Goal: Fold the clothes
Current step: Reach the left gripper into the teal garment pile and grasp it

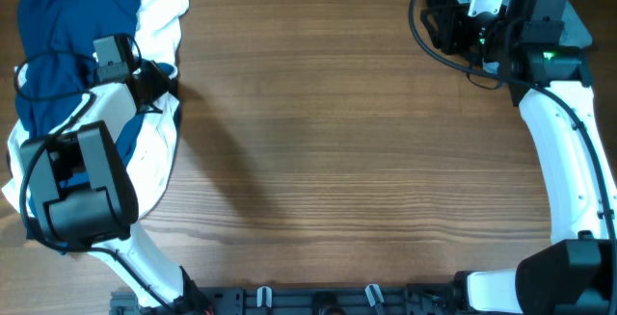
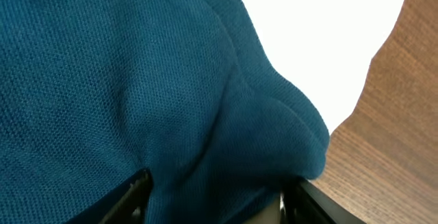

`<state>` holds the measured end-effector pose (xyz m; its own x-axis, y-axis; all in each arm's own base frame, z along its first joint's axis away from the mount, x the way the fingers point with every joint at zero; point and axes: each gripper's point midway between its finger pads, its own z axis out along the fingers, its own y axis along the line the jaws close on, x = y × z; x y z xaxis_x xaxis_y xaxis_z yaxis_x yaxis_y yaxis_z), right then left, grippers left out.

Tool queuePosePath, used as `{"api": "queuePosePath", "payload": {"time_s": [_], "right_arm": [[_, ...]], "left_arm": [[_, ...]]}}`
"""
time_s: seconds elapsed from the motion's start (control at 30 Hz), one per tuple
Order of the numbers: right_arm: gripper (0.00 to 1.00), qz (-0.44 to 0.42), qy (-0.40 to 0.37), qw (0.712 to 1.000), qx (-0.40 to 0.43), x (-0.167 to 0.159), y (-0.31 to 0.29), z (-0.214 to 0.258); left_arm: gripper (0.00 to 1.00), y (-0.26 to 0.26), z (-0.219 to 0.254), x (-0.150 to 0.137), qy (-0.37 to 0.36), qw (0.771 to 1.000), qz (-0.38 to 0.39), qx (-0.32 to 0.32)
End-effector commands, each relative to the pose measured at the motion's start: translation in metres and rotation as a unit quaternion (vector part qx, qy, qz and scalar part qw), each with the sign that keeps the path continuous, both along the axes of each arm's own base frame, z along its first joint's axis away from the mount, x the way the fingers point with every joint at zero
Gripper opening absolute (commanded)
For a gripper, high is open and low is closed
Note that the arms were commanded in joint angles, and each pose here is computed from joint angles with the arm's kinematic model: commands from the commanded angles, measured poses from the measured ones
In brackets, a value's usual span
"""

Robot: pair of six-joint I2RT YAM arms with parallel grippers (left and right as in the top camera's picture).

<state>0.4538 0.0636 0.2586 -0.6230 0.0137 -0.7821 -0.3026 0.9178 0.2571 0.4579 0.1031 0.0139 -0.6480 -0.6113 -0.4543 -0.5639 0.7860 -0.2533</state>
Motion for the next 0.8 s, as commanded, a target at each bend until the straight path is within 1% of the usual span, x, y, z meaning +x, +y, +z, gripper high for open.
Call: {"api": "queuePosePath", "payload": {"time_s": [0.0,0.03,0.13,0.17,0.2,0.27,0.33,0.47,0.6,0.77], "right_arm": [[0.5,0.008,0.005,1.0,0.006,0.007,0.005,-0.003],[0.5,0.007,0.008,1.0,0.007,0.008,0.005,-0.006],[0.49,0.007,0.013,1.0,0.007,0.009,0.005,-0.01],[0.49,0.007,0.013,1.0,0.007,0.009,0.005,-0.01],[0.48,0.008,0.011,1.0,0.007,0.009,0.005,-0.009],[0.46,0.008,0.007,1.0,0.007,0.011,0.005,-0.008],[0.46,0.008,0.003,1.0,0.007,0.012,0.005,-0.006],[0.46,0.009,0.002,1.0,0.005,0.012,0.005,-0.006],[0.46,0.009,-0.001,1.0,0.005,0.013,0.005,-0.005],[0.46,0.023,-0.021,0.999,0.016,0.016,0.01,0.004]], "left_arm": [[0.58,-0.006,-0.011,0.003,-0.002,0.998,0.042,-0.049],[0.54,-0.006,-0.01,0.004,-0.005,0.997,0.052,-0.055],[0.27,-0.006,-0.01,0.005,-0.008,0.996,0.061,-0.062],[0.13,-0.006,-0.01,0.005,-0.008,0.996,0.063,-0.063],[0.04,-0.006,-0.01,0.005,-0.008,0.996,0.067,-0.065],[0.04,-0.006,-0.005,0.006,-0.013,0.995,0.073,-0.068],[0.04,-0.006,0.009,0.007,-0.024,0.995,0.07,-0.065],[0.04,-0.006,0.063,0.007,-0.062,0.996,0.043,-0.042],[0.04,-0.011,0.103,-0.014,-0.065,0.997,0.031,-0.033],[0.04,-0.017,0.126,-0.037,-0.056,0.997,0.032,-0.035]]}}
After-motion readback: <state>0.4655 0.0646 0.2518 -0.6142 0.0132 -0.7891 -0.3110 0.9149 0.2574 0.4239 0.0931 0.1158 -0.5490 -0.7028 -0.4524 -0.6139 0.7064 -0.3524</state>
